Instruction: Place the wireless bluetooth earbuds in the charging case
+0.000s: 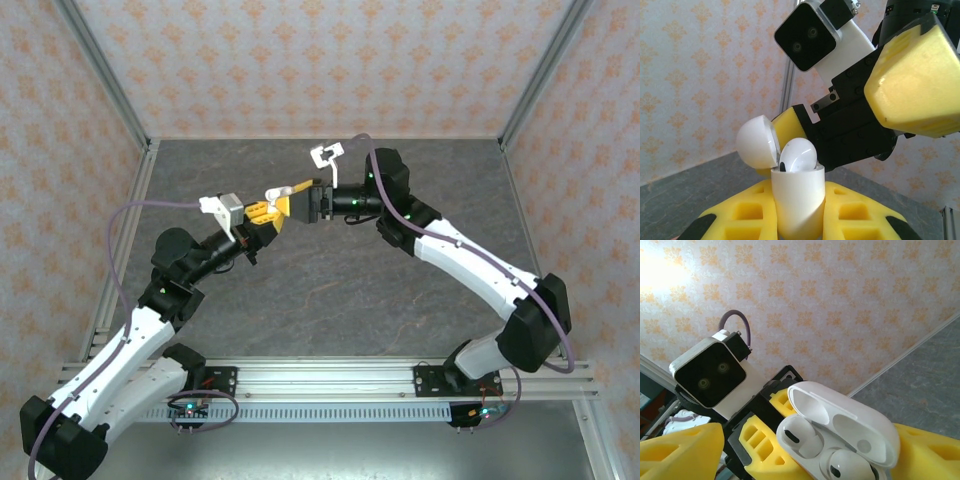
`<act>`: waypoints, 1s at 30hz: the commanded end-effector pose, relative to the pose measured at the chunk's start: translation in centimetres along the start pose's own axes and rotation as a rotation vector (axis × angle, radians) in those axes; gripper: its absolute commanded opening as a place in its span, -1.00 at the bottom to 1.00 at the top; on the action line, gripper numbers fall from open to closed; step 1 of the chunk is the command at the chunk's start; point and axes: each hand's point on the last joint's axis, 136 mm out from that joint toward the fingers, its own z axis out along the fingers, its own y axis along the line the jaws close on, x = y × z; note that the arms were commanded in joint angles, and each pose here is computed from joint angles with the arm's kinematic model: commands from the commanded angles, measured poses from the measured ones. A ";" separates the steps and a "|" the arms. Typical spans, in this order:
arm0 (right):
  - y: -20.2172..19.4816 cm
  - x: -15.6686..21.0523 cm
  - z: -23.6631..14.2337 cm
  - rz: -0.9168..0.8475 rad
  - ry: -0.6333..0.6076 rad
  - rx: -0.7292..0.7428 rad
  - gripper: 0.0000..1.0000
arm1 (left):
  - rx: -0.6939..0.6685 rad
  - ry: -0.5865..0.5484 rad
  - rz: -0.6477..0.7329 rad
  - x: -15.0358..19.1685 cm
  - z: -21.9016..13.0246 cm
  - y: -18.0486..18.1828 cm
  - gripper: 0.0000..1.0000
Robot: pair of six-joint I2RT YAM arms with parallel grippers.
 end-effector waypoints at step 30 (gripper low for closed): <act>-19.1 2.5 -19.6 0.217 -0.223 1.138 0.98 | -0.310 0.409 -0.134 10.8 4.9 8.9 -1.00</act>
